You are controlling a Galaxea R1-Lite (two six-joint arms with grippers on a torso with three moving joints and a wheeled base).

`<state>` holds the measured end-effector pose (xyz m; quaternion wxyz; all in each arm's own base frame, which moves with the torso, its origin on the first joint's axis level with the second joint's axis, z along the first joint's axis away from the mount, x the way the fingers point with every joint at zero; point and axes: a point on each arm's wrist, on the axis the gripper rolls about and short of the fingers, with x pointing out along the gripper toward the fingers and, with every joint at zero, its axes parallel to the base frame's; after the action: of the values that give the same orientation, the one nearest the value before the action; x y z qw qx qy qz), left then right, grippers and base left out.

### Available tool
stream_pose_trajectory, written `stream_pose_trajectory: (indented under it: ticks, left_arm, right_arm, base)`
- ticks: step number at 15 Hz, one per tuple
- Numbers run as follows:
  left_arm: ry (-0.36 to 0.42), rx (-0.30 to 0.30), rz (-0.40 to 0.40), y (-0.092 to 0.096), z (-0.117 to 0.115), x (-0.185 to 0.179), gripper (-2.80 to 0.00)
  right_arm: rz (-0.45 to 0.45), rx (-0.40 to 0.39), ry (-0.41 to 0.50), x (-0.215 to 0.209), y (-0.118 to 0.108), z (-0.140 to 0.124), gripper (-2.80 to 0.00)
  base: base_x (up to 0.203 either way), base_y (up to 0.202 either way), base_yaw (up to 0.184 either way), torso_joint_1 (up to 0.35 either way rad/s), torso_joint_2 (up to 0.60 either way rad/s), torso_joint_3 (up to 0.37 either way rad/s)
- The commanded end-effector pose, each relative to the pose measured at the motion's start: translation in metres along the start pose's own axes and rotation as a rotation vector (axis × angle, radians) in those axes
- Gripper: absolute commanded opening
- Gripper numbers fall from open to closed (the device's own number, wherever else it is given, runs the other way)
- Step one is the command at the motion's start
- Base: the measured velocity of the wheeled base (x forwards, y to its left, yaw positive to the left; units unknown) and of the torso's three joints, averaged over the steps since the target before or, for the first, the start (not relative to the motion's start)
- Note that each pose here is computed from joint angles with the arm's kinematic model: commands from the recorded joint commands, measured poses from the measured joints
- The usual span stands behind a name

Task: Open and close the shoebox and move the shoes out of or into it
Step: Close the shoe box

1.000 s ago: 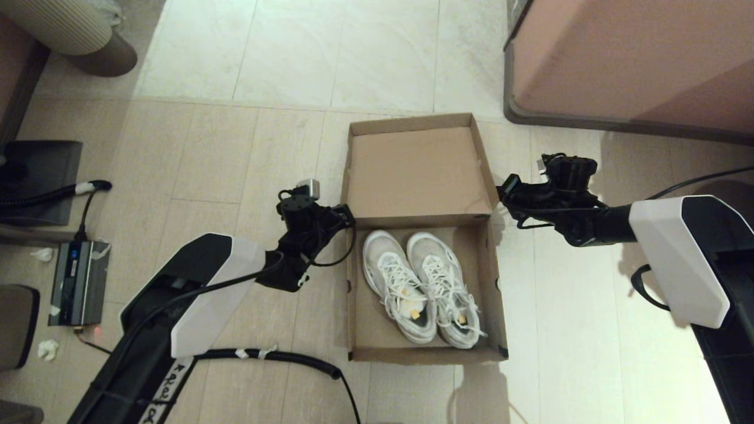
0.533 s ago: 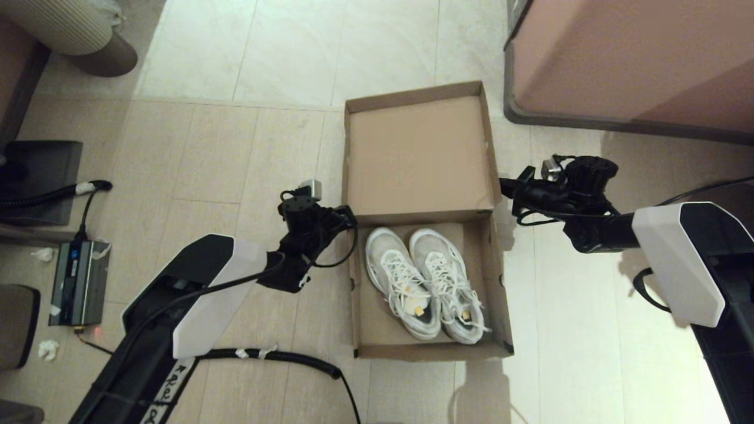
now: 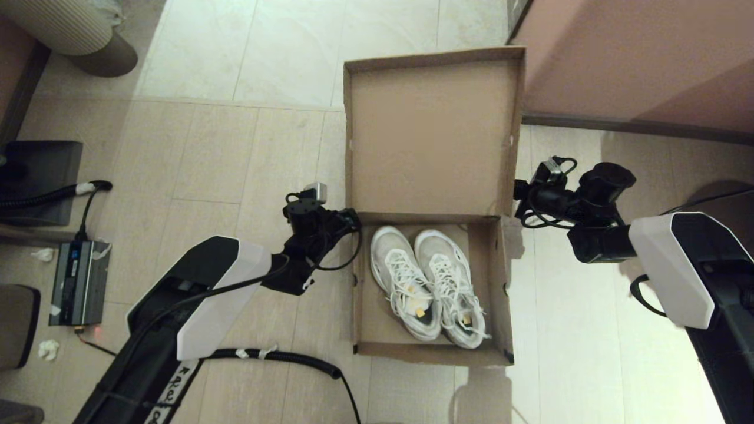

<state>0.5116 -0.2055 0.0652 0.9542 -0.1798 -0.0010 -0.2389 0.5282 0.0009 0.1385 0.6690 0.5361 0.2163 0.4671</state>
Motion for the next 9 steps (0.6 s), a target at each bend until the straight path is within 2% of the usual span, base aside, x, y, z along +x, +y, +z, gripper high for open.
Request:
stream_pose_trajectory:
  ticks: [1, 4, 9]
  left_arm:
    - [0.003, -0.003, 0.003, 0.002, -0.005, 0.0, -2.8]
    - [0.004, -0.003, 0.005, 0.003, -0.006, 0.0, -2.8]
    - [0.012, -0.003, 0.008, 0.005, -0.011, 0.0, -2.8]
  right_arm:
    - [0.0, 0.014, 0.014, -0.001, -0.005, -0.001, -2.8]
    - [0.029, -0.001, 0.025, -0.001, 0.006, -0.001, -2.8]
    - [0.073, -0.042, 0.065, 0.001, 0.045, 0.001, -2.8]
  base:
    - [0.0, 0.0, 0.0, 0.0, 0.0, 0.0]
    - [0.0, 0.0, 0.0, 0.0, 0.0, 0.0]
    - [0.0, 0.0, 0.0, 0.0, 0.0, 0.0]
